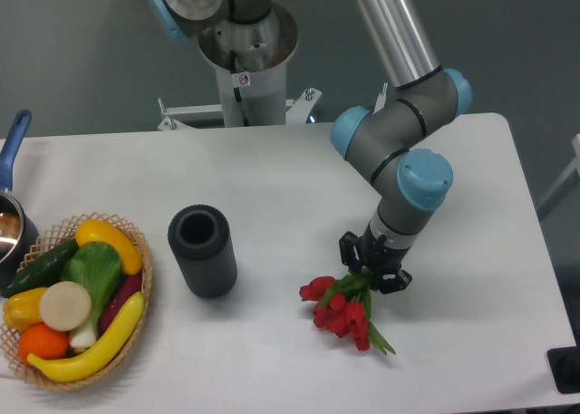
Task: Pick up the flowers from the table
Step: 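Lift the grasped tulip bunch up off the table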
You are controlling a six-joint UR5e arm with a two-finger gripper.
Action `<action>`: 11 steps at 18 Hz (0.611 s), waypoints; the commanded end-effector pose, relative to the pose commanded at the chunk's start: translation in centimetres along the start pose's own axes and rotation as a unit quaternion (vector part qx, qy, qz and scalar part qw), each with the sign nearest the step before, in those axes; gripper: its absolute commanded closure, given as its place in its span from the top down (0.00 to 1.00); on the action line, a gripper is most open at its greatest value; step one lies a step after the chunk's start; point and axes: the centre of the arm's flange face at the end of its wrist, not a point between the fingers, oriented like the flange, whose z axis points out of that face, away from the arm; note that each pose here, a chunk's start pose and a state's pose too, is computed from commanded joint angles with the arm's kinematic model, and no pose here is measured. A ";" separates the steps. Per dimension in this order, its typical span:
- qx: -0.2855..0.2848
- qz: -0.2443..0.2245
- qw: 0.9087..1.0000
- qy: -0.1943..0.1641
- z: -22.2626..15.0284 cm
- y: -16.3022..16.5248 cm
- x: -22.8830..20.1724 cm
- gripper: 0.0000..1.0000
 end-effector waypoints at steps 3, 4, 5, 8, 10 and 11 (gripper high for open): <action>0.012 -0.005 0.999 -0.032 -4.5 -1.0 0.5 0.33; 0.016 -0.011 0.999 -0.044 -6.0 -1.3 0.7 0.33; 0.020 -0.015 0.998 -0.057 -7.6 -1.5 0.7 0.33; 0.041 -0.012 0.996 -0.085 -11.8 -2.7 1.8 0.33; 0.078 -0.024 0.992 -0.091 -14.0 -3.7 2.4 0.33; 0.106 -0.034 0.990 -0.089 -15.1 -4.3 2.7 0.33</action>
